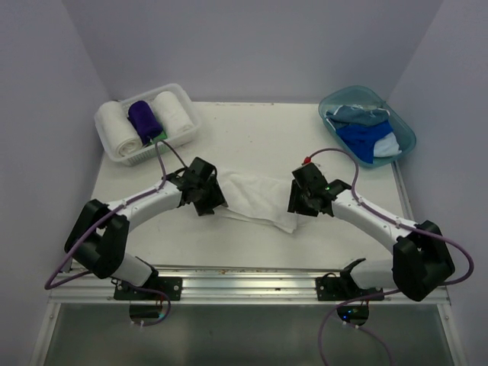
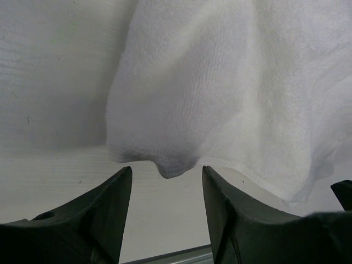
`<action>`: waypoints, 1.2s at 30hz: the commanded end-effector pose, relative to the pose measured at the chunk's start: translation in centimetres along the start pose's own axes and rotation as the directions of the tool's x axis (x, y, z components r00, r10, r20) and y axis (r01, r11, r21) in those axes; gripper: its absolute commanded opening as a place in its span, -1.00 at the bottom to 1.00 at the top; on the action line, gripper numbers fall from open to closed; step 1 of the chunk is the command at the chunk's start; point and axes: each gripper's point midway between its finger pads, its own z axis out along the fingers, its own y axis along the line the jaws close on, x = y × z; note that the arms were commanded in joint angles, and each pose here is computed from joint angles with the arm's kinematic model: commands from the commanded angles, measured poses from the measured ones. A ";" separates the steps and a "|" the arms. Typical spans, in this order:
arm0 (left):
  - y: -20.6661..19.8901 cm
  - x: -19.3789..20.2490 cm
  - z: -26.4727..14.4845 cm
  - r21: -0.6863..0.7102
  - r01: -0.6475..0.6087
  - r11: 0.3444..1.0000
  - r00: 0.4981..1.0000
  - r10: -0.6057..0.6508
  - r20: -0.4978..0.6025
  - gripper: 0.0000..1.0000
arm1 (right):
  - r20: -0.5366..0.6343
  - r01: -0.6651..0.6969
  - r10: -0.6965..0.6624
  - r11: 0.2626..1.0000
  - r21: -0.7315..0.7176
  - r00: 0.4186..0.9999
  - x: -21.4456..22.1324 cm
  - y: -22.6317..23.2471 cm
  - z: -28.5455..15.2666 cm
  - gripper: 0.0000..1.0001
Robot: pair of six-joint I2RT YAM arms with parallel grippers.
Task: Roll the towels
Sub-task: Fold the towel
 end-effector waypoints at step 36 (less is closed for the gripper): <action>-4.0 0.6 0.5 0.236 -0.265 0.935 0.963 0.269 0.018 0.01 | -0.168 -0.278 0.247 0.939 -0.202 0.954 4.3 1.0 1.2 -0.29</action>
